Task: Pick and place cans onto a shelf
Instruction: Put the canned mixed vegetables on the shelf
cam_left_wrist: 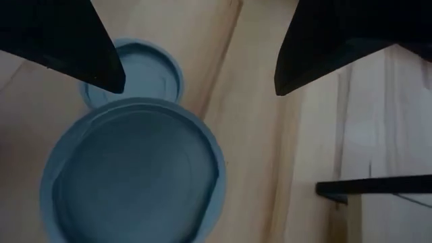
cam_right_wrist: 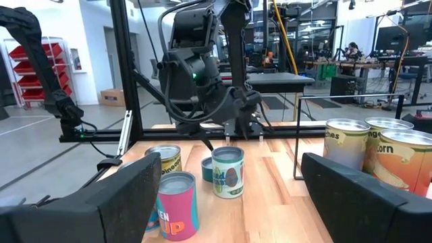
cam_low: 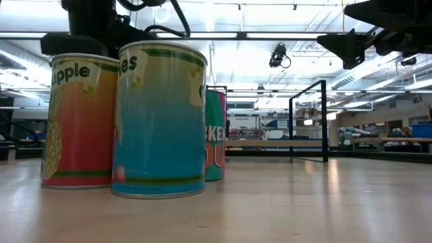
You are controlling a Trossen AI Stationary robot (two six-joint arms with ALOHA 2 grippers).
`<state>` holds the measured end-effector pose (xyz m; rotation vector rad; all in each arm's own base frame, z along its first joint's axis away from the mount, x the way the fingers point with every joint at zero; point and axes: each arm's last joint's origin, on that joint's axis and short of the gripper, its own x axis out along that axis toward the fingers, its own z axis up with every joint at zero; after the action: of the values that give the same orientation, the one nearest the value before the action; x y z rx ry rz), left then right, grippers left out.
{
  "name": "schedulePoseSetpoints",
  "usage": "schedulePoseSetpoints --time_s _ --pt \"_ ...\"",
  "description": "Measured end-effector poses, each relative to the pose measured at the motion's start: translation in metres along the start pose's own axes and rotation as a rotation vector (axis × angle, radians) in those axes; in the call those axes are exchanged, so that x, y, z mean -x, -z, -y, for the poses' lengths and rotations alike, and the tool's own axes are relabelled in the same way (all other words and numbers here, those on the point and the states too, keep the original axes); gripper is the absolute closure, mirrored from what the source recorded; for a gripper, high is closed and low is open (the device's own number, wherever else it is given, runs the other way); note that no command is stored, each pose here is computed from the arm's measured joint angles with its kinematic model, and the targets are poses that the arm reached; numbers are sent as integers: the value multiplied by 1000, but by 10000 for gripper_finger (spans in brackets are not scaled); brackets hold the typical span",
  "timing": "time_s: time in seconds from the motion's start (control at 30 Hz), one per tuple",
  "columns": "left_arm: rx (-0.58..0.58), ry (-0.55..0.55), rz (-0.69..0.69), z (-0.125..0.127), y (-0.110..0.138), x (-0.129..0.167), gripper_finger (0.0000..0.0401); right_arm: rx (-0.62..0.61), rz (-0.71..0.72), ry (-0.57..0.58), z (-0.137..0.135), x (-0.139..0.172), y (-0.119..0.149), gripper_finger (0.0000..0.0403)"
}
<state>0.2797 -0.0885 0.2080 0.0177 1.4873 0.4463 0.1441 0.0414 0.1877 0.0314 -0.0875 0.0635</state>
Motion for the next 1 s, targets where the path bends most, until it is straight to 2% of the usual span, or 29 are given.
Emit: schedulePoseSetpoints --time_s 0.27,0.53,0.63,1.0 --pt "137 67 -59 2 2 0 14 -5 5 0 0 0 -1 39" --pt "98 187 -112 -4 -3 -19 14 -4 6 0 0 0 -1 39" --pt "91 199 -104 -13 -9 -26 14 -3 6 0 0 0 -1 39" --pt "93 267 10 -26 -31 -30 14 -3 6 0 0 0 -1 39"
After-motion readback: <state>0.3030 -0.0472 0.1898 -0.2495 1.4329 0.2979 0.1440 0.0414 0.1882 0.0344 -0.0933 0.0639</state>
